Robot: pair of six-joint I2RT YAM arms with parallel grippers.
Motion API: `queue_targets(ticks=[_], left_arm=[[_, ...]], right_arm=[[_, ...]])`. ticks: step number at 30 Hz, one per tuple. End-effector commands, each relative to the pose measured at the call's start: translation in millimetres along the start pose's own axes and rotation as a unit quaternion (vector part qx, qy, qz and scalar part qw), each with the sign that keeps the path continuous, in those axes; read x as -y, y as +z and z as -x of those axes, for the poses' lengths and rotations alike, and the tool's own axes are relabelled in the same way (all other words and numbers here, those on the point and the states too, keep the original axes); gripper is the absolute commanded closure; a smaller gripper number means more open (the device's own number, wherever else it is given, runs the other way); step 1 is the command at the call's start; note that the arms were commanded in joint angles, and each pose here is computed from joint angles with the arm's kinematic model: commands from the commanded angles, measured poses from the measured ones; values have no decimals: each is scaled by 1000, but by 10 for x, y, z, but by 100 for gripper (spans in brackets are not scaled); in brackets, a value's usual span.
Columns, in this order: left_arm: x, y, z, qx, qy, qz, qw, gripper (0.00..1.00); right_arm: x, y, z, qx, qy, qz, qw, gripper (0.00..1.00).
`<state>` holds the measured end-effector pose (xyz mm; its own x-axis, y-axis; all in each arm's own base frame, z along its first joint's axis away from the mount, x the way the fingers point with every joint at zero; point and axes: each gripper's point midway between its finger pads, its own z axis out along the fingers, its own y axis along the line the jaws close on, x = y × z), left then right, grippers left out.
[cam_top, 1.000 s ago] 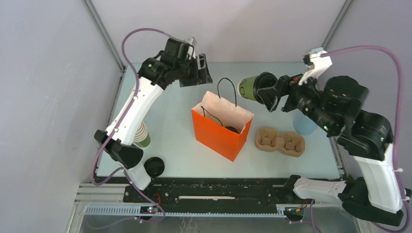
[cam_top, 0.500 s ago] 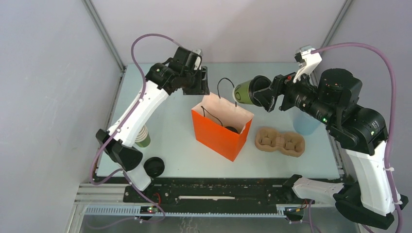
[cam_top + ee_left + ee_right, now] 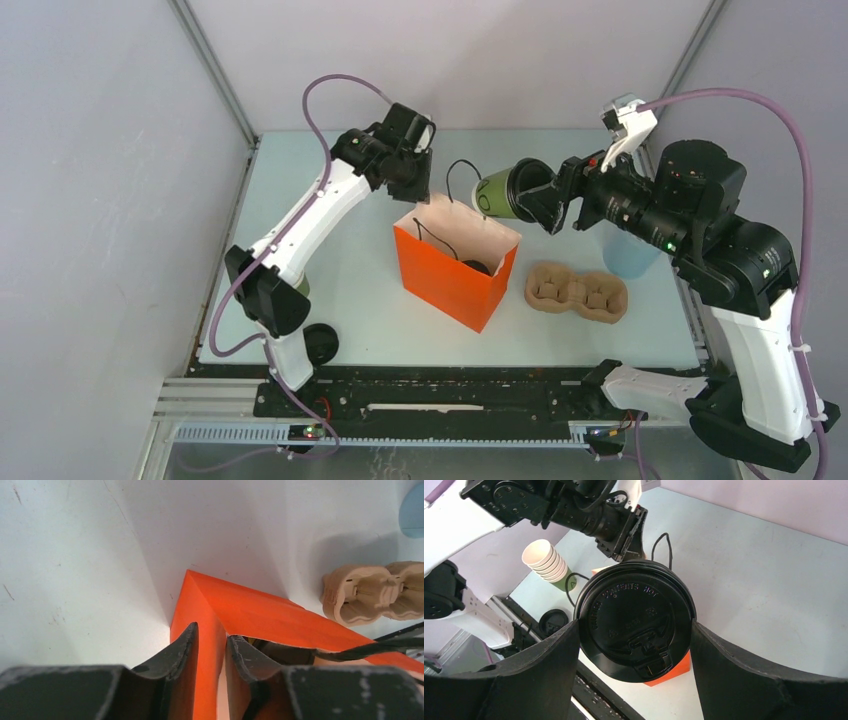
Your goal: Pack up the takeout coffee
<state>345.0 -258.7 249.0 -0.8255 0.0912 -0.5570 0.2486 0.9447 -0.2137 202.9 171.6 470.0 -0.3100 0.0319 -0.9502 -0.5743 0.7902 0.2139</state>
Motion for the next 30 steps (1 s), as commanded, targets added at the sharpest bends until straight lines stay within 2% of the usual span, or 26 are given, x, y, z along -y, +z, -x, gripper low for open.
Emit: queue_targets(ticks=[1,4,7,11,15,17,18,20,21,22,25,28,30], left_arm=[[39,-214,328,66,17,-1,998,73],[90,-261,462,90,22,-10,996,82],[181,-339,602,118,27,-31,992,89],[235,-498,750,161,26,-45,986,100],[226,-570,779,190,27,-52,980,100],[202,-547,755,180,30,-46,982,100],[183,-535,727,170,31,-40,984,95],[125,-540,659,152,24,-24,988,72],[110,-532,608,141,23,-23,989,63],[112,-529,560,132,25,-26,991,60],[89,-487,345,102,21,-27,994,59],[58,-493,219,102,16,-34,994,59],[39,-479,191,102,17,-32,994,69]], right_arm=[[-158,-15,154,22,-18,46,999,45],[-207,67,80,5,-18,62,998,46],[-257,164,12,-13,-21,77,997,52],[-305,264,-27,-23,-28,88,996,53],[-291,418,-136,-50,-35,81,995,54],[-283,457,-138,-52,-36,78,995,54],[-281,466,-127,-51,-36,77,995,54],[-275,475,-108,-46,-37,75,995,54],[-267,485,-111,-46,-37,73,996,54],[-264,489,-114,-47,-37,72,996,54],[-263,500,-118,-47,-38,72,996,54],[-234,496,-120,-45,-38,65,996,54],[-215,500,-130,-45,-38,61,996,54]])
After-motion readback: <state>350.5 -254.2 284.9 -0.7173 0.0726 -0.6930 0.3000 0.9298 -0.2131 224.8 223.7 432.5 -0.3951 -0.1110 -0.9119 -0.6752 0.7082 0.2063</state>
